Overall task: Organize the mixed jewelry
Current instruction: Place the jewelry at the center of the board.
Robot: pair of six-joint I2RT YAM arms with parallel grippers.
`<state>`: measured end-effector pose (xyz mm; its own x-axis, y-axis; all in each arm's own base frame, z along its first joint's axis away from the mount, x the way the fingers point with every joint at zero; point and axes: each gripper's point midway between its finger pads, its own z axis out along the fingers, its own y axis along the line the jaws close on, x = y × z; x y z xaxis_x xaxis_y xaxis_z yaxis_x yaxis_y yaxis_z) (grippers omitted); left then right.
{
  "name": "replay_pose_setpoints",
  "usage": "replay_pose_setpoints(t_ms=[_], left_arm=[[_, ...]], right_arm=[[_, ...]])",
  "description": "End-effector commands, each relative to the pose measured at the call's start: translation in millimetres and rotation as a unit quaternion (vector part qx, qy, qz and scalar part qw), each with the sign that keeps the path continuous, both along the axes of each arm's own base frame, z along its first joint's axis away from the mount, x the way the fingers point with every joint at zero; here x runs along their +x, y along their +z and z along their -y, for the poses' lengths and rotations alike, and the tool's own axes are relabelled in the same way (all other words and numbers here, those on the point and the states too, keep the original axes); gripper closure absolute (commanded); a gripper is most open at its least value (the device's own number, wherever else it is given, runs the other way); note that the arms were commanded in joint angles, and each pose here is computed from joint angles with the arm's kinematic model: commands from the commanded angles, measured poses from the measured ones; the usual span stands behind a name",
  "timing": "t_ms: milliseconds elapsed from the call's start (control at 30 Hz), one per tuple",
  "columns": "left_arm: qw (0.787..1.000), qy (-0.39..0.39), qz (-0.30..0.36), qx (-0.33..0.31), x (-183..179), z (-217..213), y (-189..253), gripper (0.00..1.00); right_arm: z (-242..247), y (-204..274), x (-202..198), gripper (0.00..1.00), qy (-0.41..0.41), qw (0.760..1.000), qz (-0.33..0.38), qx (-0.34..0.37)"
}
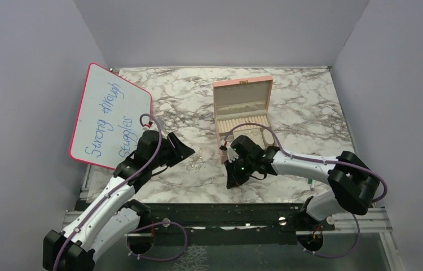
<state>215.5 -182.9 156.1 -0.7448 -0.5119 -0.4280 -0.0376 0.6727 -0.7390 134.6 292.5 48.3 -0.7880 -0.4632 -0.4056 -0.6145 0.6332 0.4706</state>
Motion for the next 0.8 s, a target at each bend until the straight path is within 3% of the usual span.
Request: replay_pose_setpoints(t_ms=[0, 200, 467, 633, 767], left_arm=[[1.0, -0.009, -0.001, 0.027, 0, -3, -16, 0.51], [1.0, -0.012, -0.008, 0.027, -3, -3, -26, 0.51], [0.999, -0.017, -0.016, 0.029, -4, -2, -34, 0.51], [0.999, -0.017, -0.013, 0.029, -4, -2, -32, 0.51], [0.999, -0.017, -0.014, 0.03, -4, -2, -33, 0.5]], right_arm=[[24, -11, -3, 0.94, 0.005, 0.998, -0.006, -0.068], [45, -26, -8, 0.88, -0.008, 0.995, -0.002, -0.1], [58, -30, -1, 0.7, -0.052, 0.991, 0.019, -0.122], [53, -17, 8, 0.59, -0.081, 0.991, 0.04, -0.098], [49, -10, 15, 0.57, -0.105, 0.99, 0.053, -0.081]])
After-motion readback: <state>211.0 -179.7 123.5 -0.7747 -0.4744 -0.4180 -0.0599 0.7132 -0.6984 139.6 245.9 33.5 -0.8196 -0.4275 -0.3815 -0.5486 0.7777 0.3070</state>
